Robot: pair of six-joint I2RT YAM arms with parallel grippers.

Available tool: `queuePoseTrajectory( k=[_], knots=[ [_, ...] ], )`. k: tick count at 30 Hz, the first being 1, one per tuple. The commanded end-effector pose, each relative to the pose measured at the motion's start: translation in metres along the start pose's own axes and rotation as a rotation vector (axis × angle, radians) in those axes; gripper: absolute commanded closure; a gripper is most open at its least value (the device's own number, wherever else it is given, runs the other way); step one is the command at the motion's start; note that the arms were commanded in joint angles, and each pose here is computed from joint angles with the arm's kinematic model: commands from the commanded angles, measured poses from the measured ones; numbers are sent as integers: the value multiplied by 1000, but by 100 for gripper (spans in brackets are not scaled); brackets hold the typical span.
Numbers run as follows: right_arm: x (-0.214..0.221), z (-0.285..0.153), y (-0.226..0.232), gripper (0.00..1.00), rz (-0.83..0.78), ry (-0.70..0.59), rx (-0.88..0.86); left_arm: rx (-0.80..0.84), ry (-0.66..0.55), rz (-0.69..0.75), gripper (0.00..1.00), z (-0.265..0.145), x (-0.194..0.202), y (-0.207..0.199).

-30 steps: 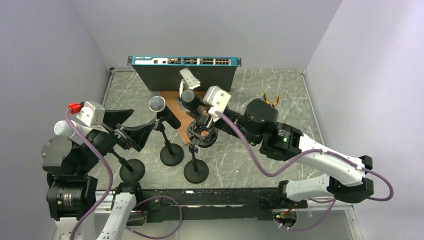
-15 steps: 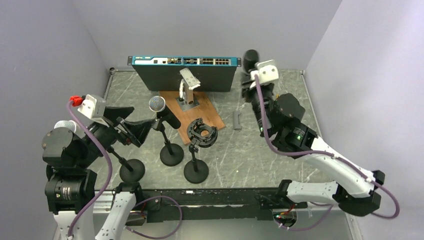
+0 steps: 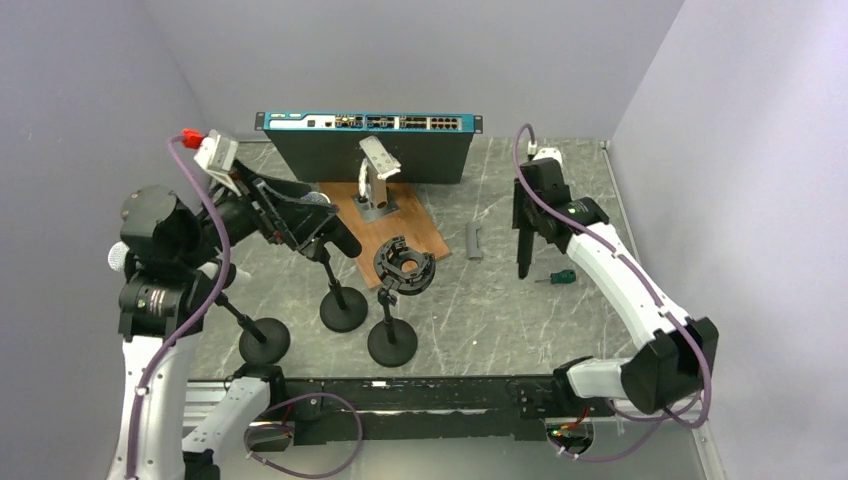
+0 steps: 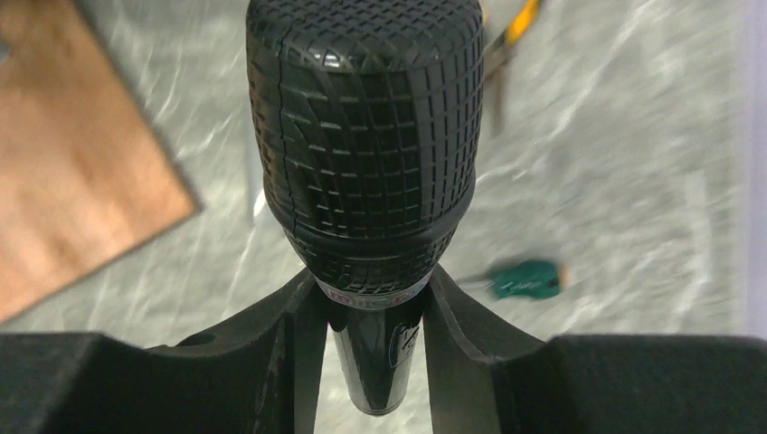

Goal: Remove the microphone from the stand

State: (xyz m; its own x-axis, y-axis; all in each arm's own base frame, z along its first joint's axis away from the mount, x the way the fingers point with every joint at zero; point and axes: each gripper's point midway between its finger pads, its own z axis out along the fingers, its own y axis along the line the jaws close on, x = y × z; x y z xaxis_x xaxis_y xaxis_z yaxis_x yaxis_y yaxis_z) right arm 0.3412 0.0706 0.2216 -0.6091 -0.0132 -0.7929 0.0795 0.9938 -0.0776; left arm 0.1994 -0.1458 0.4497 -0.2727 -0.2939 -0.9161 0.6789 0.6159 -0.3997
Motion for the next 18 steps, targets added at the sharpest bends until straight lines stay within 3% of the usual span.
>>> queuePoseTrajectory(
  k=[1, 4, 7, 14, 18],
  knots=[
    [49, -1, 43, 100, 169, 267, -219, 204, -27, -30, 1, 20, -13, -43],
    [76, 4, 58, 100, 187, 409, -290, 210, 44, 30, 1, 38, -8, -57],
    [104, 4, 61, 100, 201, 499, -297, 197, 26, 118, 1, 47, -16, -64],
    [159, 1, 28, 100, 207, 618, -105, 146, -13, 244, 1, 66, -14, -48],
    [185, 3, 18, 100, 235, 646, -38, 142, -92, 295, 1, 53, -25, -44]
  ],
)
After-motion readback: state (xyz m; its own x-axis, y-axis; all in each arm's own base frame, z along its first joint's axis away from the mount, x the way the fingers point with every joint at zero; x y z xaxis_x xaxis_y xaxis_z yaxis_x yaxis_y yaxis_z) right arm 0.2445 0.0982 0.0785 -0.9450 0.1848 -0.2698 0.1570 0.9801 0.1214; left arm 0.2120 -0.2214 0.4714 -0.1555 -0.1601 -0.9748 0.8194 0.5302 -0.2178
